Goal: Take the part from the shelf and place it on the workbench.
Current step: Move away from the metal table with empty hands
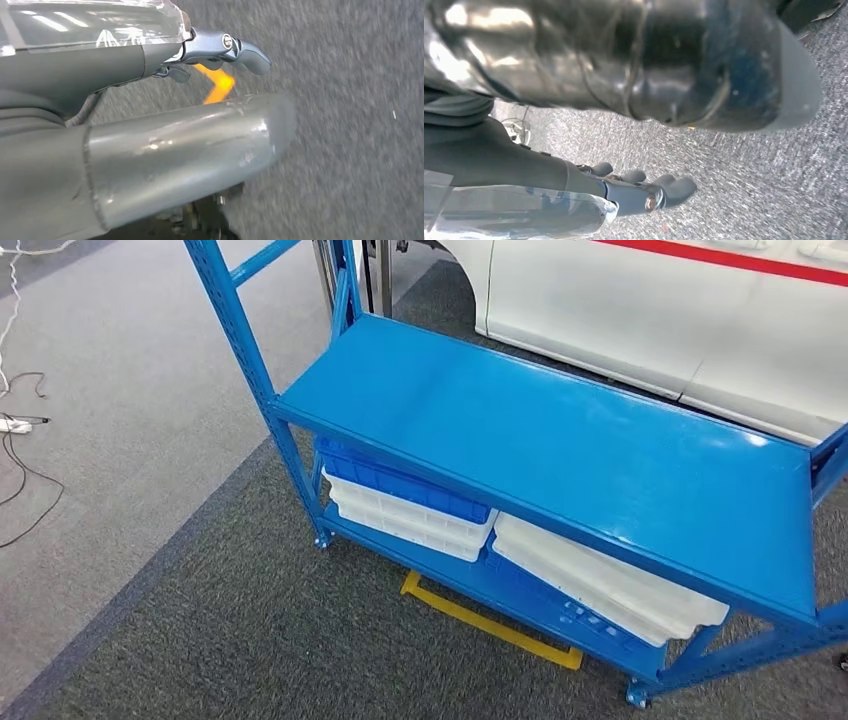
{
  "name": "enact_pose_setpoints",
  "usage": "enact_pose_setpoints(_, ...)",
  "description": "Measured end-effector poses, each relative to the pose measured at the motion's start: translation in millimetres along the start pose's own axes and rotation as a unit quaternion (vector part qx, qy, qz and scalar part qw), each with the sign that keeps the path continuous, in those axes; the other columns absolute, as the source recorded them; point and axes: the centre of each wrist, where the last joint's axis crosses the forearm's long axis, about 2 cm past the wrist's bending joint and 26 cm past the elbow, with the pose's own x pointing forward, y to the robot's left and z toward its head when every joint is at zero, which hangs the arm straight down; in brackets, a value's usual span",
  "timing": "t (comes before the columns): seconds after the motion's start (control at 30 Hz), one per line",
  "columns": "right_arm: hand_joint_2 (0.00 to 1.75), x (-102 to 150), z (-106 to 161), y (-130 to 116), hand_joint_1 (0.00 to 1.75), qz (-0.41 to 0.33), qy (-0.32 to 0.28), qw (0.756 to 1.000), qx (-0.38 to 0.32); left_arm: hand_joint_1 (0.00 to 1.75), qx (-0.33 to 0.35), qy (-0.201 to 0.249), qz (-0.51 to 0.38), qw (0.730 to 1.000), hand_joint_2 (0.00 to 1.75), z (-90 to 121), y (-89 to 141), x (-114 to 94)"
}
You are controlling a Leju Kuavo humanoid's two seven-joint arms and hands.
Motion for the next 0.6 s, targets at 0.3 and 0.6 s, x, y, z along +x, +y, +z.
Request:
enact_pose_setpoints(0.3, 0.0, -6.2, -0.7, -2.2, 0.0, -0.004, 0.006, 1.0, -0.003, 0.0, -0.02, 0.0, -0.033, 0.999, 0.0, 1.8, -0.9, -2.6)
enact_pose_setpoints(0.6, 0.0, -5.7, -0.7, -2.5, 0.0, 0.004, -0.003, 1.0, -0.004, 0.0, -0.033, 0.0, -0.058, 0.998, 0.0, 1.8, -1.4, -2.4)
